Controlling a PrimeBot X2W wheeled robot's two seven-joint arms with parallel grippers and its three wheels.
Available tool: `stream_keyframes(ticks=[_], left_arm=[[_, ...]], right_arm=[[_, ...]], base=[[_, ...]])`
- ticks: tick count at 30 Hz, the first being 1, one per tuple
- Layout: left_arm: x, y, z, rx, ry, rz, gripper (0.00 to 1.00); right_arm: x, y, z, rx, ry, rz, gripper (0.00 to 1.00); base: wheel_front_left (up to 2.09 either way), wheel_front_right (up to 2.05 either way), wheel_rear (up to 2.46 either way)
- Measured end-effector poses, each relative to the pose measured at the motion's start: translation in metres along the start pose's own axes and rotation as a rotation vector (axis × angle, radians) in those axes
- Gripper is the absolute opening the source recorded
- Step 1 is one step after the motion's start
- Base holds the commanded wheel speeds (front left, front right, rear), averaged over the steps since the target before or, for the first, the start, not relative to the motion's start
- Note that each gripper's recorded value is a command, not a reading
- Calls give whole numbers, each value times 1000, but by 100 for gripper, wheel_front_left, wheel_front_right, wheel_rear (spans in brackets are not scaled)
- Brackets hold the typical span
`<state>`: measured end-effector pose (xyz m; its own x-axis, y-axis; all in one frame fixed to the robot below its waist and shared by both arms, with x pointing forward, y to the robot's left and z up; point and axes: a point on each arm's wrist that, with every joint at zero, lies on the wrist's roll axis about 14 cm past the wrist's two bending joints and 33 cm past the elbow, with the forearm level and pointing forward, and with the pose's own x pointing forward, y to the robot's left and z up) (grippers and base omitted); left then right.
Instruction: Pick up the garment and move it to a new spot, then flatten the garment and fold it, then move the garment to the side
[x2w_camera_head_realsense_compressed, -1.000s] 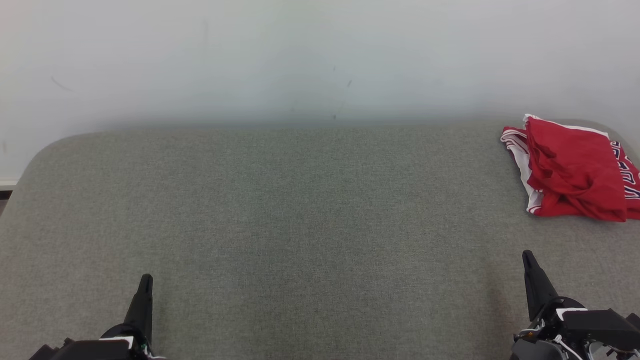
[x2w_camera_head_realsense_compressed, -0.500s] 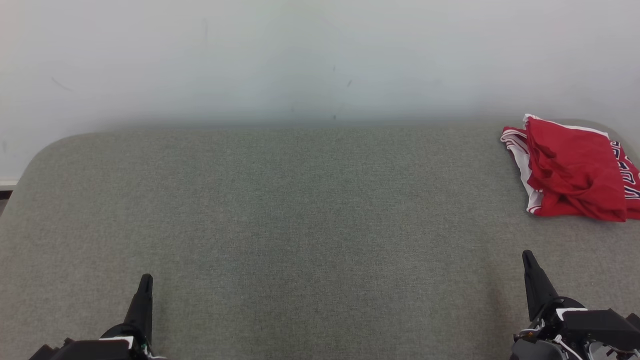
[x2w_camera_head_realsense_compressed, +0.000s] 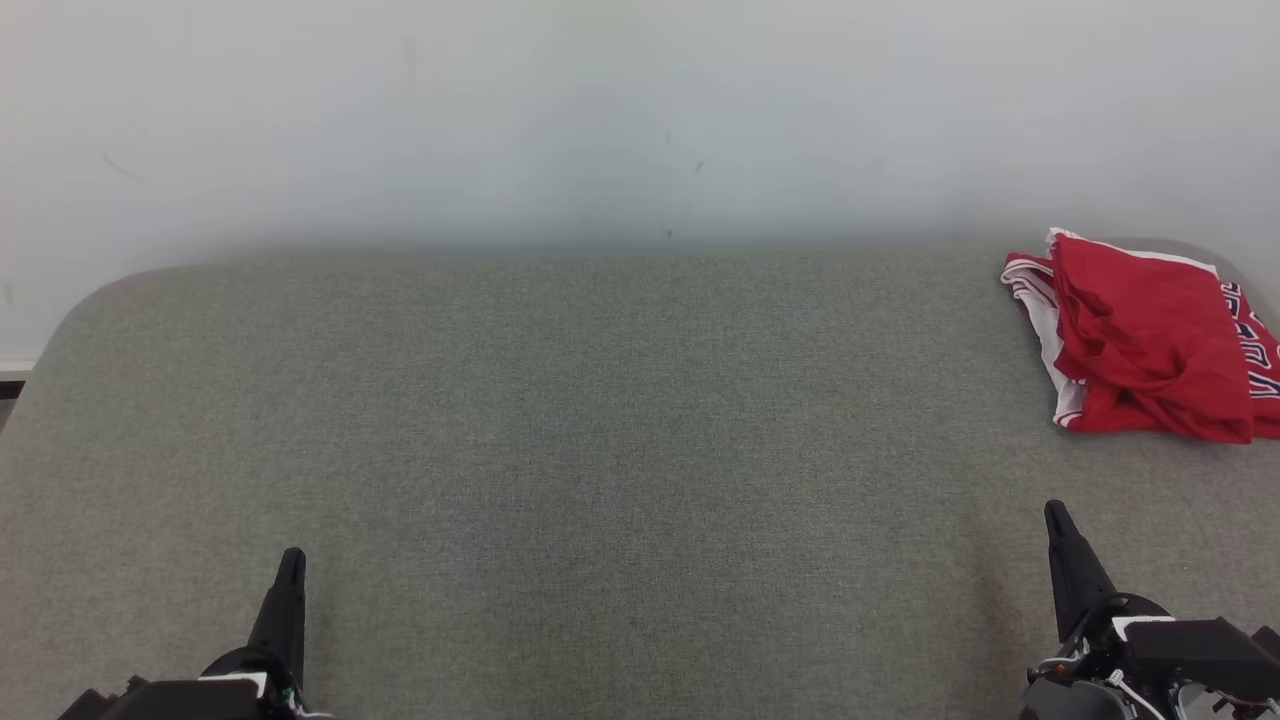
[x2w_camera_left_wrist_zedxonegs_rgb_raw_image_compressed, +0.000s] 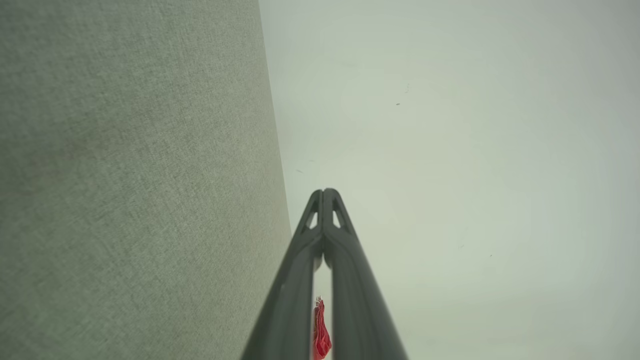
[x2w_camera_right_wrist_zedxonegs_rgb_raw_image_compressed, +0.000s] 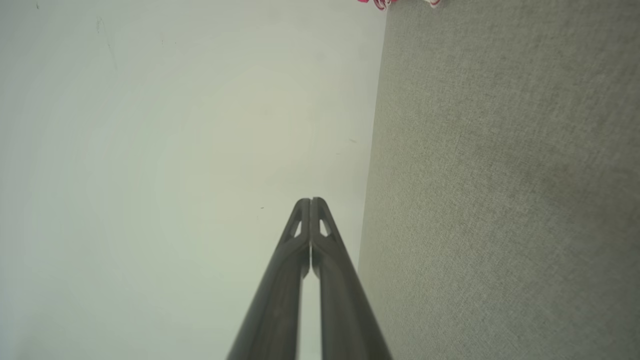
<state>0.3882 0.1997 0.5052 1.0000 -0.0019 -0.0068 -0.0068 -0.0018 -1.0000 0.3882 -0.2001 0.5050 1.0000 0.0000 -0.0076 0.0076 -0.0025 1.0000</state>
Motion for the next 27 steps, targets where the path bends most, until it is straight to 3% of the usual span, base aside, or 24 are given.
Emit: stream_keyframes(ticks=[27], left_arm=[[0,0,0,0,0,0,0]], right_arm=[[0,0,0,0,0,0,0]], base=[[0,0,0]])
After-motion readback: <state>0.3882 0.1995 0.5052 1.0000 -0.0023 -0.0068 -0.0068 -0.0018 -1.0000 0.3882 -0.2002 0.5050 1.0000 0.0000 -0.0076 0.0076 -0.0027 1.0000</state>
